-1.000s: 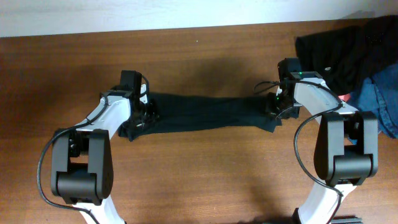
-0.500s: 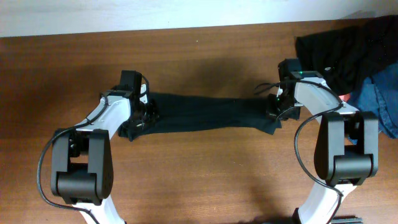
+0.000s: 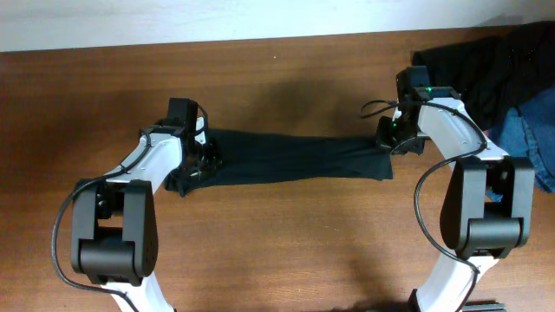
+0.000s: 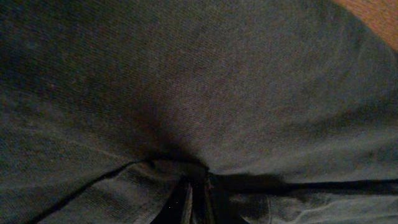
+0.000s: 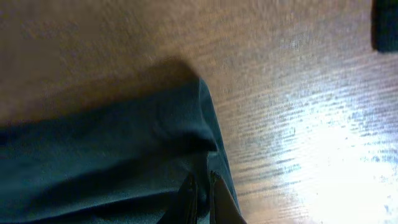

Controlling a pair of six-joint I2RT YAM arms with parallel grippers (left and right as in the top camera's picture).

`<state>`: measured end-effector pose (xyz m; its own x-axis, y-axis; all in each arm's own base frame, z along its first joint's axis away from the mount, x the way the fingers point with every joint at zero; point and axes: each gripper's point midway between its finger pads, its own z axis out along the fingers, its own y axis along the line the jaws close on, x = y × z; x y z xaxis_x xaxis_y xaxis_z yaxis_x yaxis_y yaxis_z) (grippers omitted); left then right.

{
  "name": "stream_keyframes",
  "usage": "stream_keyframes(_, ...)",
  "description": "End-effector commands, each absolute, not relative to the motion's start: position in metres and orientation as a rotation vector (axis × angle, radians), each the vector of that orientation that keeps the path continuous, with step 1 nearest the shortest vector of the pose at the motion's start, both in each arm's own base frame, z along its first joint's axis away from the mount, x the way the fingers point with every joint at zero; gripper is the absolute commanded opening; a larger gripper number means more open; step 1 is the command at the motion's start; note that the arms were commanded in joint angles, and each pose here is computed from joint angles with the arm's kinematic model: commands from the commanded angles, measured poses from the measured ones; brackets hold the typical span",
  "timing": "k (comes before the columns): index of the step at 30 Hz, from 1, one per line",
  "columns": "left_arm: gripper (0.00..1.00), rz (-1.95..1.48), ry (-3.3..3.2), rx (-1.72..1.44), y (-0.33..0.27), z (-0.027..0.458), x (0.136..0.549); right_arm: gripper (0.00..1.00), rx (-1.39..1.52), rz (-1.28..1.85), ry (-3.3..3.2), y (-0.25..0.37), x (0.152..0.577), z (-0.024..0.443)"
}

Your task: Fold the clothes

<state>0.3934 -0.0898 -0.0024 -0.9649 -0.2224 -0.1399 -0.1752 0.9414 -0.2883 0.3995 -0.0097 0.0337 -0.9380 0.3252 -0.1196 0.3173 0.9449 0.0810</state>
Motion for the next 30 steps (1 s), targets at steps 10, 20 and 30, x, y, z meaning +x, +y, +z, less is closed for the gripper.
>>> stream_keyframes(10, 0.09, -0.297, 3.079, -0.33, -0.08, -0.056, 0.36, 0.04, 0.471, 0.102, 2.866, -0.013, 0.426, 0.04)
stream_keyframes(20, 0.19, -0.297, 3.079, -0.33, -0.08, -0.056, 0.36, 0.18, 0.293, 0.148, 2.863, -0.005, 0.432, 0.041)
stream_keyframes(30, 0.53, -0.299, 3.076, -0.329, -0.08, -0.056, 0.361, 0.4, 0.226, 0.223, 2.952, 0.023, 0.422, 0.089)
